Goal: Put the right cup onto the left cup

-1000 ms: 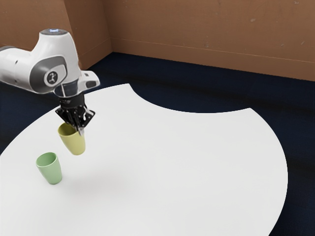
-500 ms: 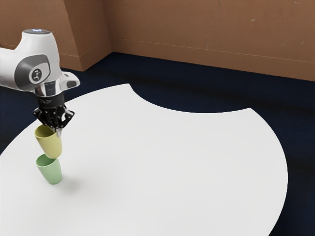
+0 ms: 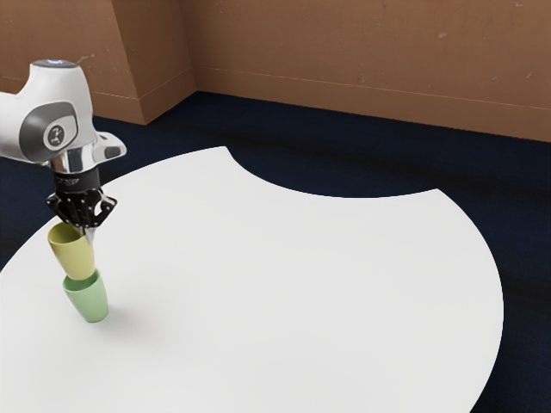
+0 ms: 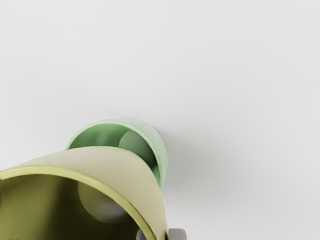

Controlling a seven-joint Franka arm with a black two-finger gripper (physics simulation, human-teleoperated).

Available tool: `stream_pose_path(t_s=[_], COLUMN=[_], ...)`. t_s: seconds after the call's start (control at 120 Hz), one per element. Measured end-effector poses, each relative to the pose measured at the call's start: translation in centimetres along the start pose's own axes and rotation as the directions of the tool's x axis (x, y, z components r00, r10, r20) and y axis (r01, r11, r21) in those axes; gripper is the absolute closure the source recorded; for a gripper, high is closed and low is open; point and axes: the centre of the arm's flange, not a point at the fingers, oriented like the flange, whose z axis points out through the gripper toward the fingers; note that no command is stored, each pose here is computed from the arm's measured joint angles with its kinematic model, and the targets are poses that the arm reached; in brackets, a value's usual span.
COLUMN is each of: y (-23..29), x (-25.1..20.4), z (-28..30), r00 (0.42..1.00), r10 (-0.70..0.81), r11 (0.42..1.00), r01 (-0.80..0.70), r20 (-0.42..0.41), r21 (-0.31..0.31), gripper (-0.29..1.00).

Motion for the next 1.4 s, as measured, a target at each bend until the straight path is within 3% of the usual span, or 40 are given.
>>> stream_pose_path(t_s=[0.625,0.825,0.95,1.142,1.4], y=[-1.0,-0.2,-0.7,0.0,5.6], x=[1.9,1.7,1.5,0.8,1.4], z=[3.4,3.1,2.6,-0.2,-6.5], r00=[1.0,1.0,1.0,1.0,0.986], r10=[-0.011,-0.003,-0.018,-0.004,0.155], r11=[1.0,1.0,0.999,0.999,0.987], r01=[0.011,0.004,0.019,0.004,-0.157], r20=[0.026,0.025,0.024,-0.003,-0.063], r21=[-0.004,-0.019,-0.029,-0.035,-0.037], gripper=[0.78,0.38,0.21,0.08,0.03])
